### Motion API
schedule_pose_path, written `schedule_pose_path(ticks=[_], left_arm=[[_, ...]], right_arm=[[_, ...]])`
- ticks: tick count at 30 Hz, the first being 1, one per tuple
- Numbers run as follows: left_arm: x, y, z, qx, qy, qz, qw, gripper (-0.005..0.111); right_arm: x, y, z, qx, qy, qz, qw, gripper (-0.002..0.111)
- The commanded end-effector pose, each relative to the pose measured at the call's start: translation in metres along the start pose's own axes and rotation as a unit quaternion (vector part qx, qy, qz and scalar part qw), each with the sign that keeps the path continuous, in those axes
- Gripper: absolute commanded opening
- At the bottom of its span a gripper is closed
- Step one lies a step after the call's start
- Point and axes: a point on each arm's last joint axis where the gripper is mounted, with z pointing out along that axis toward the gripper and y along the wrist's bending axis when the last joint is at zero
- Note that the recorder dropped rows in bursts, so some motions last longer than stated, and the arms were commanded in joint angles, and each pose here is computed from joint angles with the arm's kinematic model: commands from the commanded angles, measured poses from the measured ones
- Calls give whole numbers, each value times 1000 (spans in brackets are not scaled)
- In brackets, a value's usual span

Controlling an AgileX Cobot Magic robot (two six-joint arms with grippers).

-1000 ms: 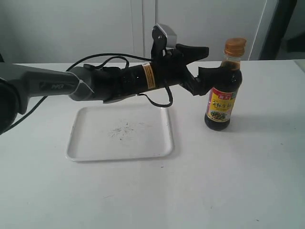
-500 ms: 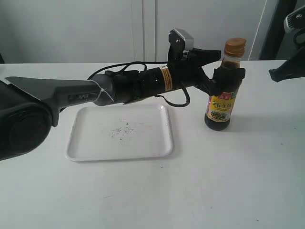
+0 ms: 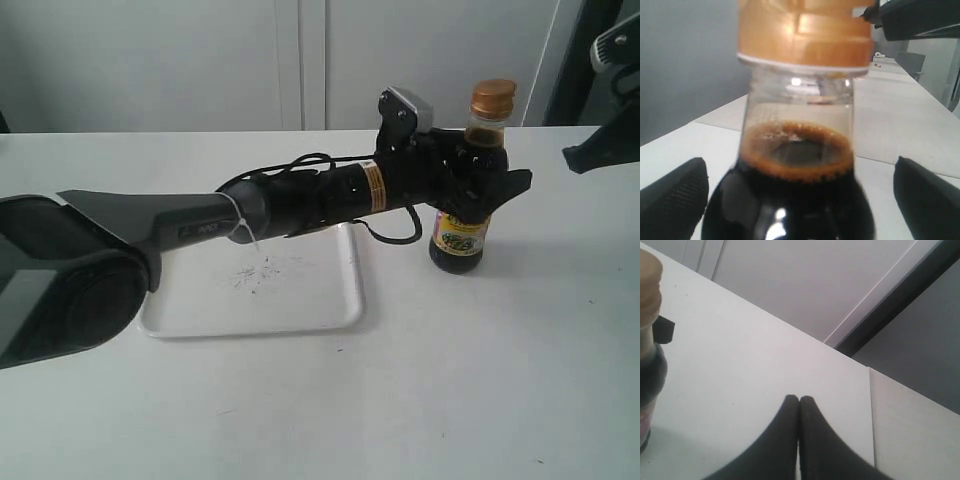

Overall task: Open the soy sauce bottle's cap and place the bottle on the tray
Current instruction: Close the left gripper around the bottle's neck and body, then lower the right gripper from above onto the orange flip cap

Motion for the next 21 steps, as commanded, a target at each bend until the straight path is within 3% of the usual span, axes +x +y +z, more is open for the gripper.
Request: schedule_pose_path(ticks=[1,8,11,14,16,19,21], left_arm=[[4,1,3,-9,2,-8,1000,105],[20,2,4,-7,8,-16,1000,104],[23,1,5,-9,12,-14,1000,97],[24,-1,7,-8,14,-4,1000,73],[24,-3,8,-6,14,-2,1000,48],[26,-6,10,-10,24,2,1000,1],[27,-7,11,-12,29,16,999,1]], right_arm=[[-2,-2,0,3,-5,-7,1000,0],[-1,-1,1,2,-3,-7,1000,0],[-1,4,4,-8,-2,-30,1000,0],[-4,12,6,-20,-6,-81,997,0],[-5,14,6,-22,-12,-96,995,0],[-6,14,6,-20,-15,-103,994,0],[-8,18,5,-26,-18,-109,994,0]])
